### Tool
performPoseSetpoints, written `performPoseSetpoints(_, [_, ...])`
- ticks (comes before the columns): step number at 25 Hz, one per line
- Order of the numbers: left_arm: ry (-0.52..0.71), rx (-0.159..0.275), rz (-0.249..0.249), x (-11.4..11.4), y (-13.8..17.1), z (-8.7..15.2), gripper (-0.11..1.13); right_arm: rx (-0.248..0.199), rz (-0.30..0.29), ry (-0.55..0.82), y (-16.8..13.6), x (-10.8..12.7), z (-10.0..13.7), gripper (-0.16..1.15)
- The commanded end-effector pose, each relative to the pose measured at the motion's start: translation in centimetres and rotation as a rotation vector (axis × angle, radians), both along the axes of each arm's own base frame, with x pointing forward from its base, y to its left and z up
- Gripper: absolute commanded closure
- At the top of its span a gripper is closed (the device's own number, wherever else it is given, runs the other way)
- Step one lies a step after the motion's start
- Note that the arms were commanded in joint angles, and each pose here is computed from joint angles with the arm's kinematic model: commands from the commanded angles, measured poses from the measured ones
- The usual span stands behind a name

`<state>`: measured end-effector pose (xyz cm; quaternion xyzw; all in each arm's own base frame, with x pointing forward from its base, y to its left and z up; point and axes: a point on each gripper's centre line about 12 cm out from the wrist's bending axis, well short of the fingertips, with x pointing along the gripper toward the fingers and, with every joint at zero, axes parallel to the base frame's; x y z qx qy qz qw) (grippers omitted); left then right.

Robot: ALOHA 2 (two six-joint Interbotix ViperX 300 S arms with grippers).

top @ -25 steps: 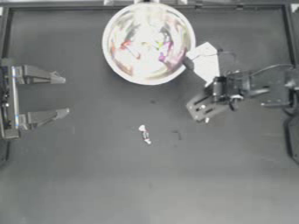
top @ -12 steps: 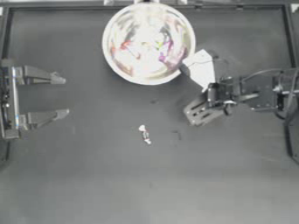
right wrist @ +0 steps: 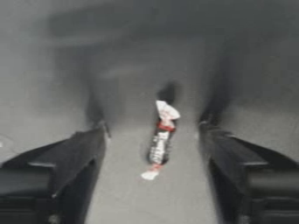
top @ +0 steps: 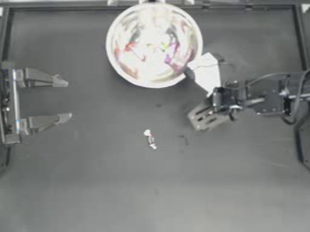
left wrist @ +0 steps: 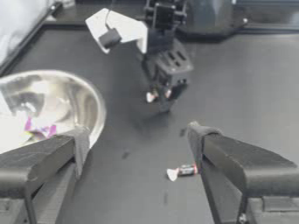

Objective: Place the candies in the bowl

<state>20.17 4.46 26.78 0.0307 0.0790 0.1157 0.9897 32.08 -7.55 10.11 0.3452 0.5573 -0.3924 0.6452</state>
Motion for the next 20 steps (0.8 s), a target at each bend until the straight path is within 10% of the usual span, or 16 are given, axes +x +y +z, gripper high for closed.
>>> performPoseSetpoints(1, [-0.016,0.002,0.004,0.1,0.1,0.5,0.04,-0.001,0.003,0.004,0.3,0.1,0.6,0.39])
performPoseSetpoints(9, [-0.018,-0.002,0.004,0.1,0.1,0.5,0.04,-0.028,0.025,-0.042,0.2,0.9,2.5,0.53])
performPoseSetpoints(20, [-0.017,-0.008,0.005,0.1,0.1,0.5,0.04,-0.208,0.061,-0.333,-2.8,2.3,10.8,0.54])
